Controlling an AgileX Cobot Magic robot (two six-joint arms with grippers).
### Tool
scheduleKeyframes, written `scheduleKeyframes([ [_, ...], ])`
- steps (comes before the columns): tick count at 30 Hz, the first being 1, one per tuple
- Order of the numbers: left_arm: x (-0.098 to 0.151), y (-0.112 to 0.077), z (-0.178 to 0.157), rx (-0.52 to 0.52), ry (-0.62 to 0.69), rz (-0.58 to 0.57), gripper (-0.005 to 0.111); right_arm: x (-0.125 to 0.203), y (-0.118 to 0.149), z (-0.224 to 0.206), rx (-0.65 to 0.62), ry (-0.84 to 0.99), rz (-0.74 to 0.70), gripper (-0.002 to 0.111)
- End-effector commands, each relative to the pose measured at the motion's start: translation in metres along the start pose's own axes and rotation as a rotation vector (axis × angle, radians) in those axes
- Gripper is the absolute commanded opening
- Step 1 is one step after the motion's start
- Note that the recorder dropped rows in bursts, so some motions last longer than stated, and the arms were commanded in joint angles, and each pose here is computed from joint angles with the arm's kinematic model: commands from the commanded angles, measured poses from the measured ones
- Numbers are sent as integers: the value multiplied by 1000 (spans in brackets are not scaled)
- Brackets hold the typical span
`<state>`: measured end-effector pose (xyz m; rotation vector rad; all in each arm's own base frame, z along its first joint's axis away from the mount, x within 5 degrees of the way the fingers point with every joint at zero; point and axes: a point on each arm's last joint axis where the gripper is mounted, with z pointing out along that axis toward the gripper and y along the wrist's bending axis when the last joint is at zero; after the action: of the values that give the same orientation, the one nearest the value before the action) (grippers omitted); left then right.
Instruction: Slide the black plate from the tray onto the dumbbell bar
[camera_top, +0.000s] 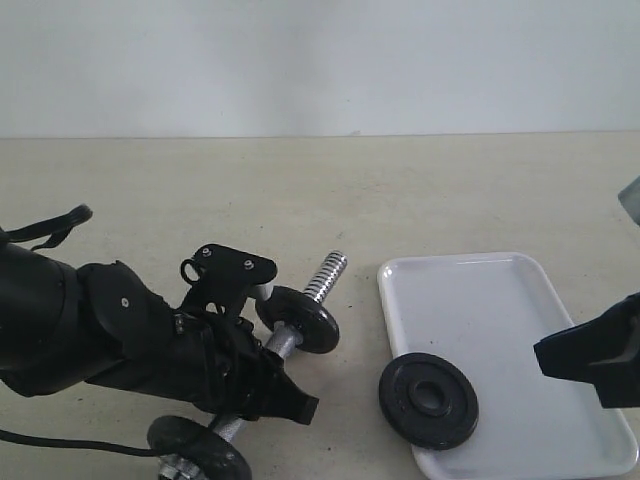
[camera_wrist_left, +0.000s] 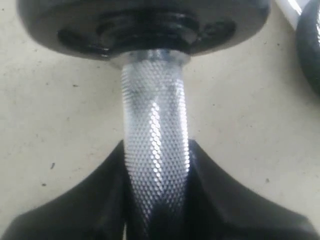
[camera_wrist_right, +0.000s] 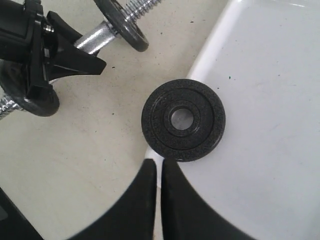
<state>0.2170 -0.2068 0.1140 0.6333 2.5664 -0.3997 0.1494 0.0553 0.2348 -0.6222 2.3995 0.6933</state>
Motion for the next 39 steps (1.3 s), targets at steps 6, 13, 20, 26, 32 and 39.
scheduleKeyframes([
  [6,-3,1,0,-15,-22,69,4,-2,0,0,-4,-9,-7,0],
  [13,-6,3,0,-41,-49,85,4,-2,0,0,-4,-9,-7,0],
  [20,-7,4,0,-50,-58,88,4,-2,0,0,-5,-11,-6,0],
  [26,-7,4,0,-51,-57,108,4,-2,2,0,-27,-15,20,0],
  [32,-7,4,0,-54,-58,156,4,3,9,-1,-104,37,25,0],
  [39,-7,4,0,-59,-62,172,4,2,7,0,-76,25,21,0],
])
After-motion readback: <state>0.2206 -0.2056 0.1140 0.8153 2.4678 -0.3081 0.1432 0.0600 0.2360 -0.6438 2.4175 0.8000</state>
